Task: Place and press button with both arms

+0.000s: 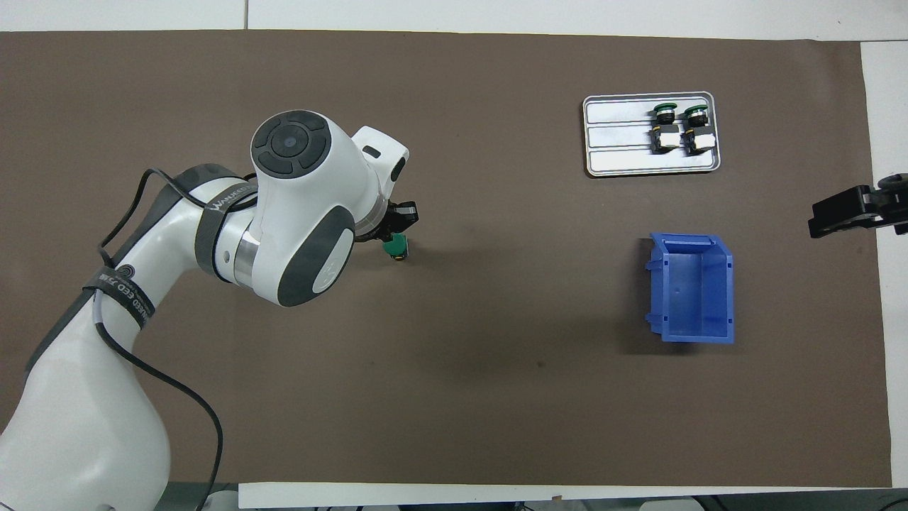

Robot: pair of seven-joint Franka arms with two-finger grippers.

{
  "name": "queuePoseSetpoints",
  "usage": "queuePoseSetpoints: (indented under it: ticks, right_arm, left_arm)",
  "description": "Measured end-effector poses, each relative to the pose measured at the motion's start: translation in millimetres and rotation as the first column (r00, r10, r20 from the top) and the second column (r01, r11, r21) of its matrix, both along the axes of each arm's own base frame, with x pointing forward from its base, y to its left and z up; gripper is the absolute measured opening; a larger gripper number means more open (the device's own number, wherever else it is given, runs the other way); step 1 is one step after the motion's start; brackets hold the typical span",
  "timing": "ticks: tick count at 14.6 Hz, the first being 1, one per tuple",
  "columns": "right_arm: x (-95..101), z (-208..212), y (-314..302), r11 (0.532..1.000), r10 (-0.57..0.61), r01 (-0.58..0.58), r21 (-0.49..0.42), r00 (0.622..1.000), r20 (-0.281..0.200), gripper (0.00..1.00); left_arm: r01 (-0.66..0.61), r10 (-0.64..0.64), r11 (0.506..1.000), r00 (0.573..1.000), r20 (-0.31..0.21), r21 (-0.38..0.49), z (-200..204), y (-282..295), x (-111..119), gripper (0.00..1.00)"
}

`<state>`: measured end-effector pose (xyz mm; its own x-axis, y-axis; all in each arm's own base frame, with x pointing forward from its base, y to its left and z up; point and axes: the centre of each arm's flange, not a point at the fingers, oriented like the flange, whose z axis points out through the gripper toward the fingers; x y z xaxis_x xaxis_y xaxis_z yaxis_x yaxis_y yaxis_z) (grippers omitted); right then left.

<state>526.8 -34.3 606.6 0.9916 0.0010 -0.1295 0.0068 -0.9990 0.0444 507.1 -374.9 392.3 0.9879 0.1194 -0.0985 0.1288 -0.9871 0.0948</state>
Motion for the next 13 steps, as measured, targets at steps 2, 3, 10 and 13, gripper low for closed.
queuePoseSetpoints:
  ticks: [2, 3, 10, 13]
  right_arm:
    - [0.0, 0.0, 0.0, 1.0, 0.0, 0.0, 0.0, 1.0, 0.0, 0.99]
    - [0.0, 0.0, 0.0, 1.0, 0.0, 0.0, 0.0, 1.0, 0.0, 0.99]
    - [0.0, 0.0, 0.0, 1.0, 0.0, 0.0, 0.0, 1.0, 0.0, 0.99]
    - [0.0, 0.0, 0.0, 1.0, 0.0, 0.0, 0.0, 1.0, 0.0, 0.99]
  left_arm:
    - [-0.002, 0.002, 1.0, 1.0, 0.0, 0.001, -5.5, -1.1, -0.9, 0.03]
    - [-0.001, 0.001, 1.0, 1.0, 0.002, 0.001, -10.3, -2.4, -2.4, 0.03]
    - [-0.002, 0.002, 1.0, 1.0, 0.005, 0.002, -20.8, -4.0, -6.7, 0.03]
    - [-0.007, 0.007, 1.0, 1.0, 0.017, -0.004, -21.5, -3.4, -6.4, 0.03]
